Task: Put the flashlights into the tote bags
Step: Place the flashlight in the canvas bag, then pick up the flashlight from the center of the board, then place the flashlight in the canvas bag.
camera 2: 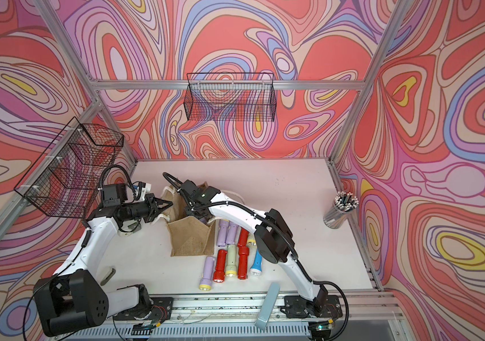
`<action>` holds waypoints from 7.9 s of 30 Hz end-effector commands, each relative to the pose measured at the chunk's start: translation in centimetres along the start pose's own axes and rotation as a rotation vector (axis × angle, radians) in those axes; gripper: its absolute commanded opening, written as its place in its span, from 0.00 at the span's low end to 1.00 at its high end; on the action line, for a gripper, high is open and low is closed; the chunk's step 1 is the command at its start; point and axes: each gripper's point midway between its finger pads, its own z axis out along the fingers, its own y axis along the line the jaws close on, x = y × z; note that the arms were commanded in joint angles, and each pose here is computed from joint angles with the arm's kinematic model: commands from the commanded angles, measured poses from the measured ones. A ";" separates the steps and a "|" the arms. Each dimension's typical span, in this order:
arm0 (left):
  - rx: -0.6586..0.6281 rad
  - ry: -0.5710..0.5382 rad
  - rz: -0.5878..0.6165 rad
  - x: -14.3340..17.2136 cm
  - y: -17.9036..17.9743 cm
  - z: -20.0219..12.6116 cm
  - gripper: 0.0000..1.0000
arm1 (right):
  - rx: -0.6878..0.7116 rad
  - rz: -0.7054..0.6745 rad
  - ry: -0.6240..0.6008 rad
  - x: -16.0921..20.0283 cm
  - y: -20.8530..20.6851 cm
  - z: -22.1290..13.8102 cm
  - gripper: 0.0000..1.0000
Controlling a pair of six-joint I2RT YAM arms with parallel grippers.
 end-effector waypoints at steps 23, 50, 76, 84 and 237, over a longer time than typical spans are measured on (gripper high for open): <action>-0.044 -0.114 0.041 -2.2 -0.1 -2.8 0.00 | 0.361 -0.025 0.329 7.8 -6.8 4.6 0.12; -0.154 -0.120 0.069 -1.8 2.3 -3.2 0.00 | -0.143 0.037 -0.163 -6.0 1.9 -7.0 0.67; -0.148 -0.071 0.126 -1.0 1.5 -2.1 0.00 | 0.189 0.419 -0.390 -1.8 -14.4 -22.8 0.69; -0.149 -0.062 0.123 -0.9 1.7 -1.9 0.00 | 0.316 0.584 -0.225 6.6 -18.7 -22.1 0.69; -0.081 -0.030 0.154 0.6 0.2 -1.9 0.00 | -0.435 0.320 -0.316 -11.2 3.6 -10.8 0.05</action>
